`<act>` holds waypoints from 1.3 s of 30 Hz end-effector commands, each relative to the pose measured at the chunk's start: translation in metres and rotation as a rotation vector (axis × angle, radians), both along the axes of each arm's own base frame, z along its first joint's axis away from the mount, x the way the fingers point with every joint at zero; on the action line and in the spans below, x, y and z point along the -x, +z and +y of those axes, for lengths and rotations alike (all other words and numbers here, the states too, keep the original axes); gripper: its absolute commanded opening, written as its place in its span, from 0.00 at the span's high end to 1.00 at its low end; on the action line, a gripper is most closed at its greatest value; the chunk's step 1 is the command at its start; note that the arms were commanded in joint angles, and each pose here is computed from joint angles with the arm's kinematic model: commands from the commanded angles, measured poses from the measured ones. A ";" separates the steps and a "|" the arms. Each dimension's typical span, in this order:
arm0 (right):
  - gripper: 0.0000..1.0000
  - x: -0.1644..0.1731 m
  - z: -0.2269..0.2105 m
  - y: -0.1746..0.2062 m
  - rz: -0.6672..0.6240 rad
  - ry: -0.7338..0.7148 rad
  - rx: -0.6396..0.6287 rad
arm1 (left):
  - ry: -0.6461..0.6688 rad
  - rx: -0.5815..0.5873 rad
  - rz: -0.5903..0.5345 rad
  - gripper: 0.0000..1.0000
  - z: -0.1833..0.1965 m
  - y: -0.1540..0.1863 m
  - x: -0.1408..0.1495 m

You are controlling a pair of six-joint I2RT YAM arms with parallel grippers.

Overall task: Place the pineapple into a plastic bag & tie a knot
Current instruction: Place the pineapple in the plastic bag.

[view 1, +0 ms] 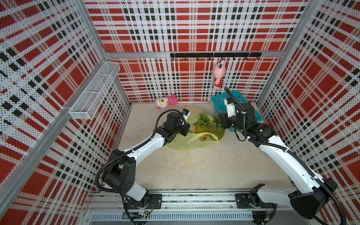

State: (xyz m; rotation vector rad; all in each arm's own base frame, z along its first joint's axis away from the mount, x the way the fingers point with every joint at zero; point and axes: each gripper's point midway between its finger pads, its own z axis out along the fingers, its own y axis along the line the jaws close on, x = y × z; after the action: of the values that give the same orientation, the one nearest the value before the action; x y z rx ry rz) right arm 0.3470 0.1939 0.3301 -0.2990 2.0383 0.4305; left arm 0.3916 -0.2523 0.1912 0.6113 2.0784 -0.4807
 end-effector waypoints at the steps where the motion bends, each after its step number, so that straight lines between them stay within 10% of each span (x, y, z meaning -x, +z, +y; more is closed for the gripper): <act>1: 1.00 0.013 0.042 0.054 -0.128 0.202 -0.221 | 0.000 0.027 -0.019 1.00 0.001 0.008 0.000; 15: 1.00 -0.010 0.098 0.019 -0.315 0.310 -0.216 | 0.106 0.085 -0.029 1.00 0.026 0.019 -0.020; 27: 1.00 -0.038 0.135 -0.066 -0.140 0.381 -0.030 | 0.109 0.109 -0.033 1.00 0.034 0.023 -0.023; 32: 0.44 -0.038 0.136 -0.044 -0.117 0.365 -0.078 | 0.140 0.133 -0.050 0.80 0.038 0.034 -0.024; 39: 0.23 -0.043 0.082 0.010 -0.152 0.206 -0.238 | 0.258 0.161 -0.144 0.48 0.061 0.070 -0.021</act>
State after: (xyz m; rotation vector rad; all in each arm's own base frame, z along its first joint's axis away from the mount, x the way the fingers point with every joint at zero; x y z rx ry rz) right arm 0.3905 0.3048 0.3000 -0.5186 1.8641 0.7072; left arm 0.4136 -0.2050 0.2318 0.3398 2.0061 -0.4718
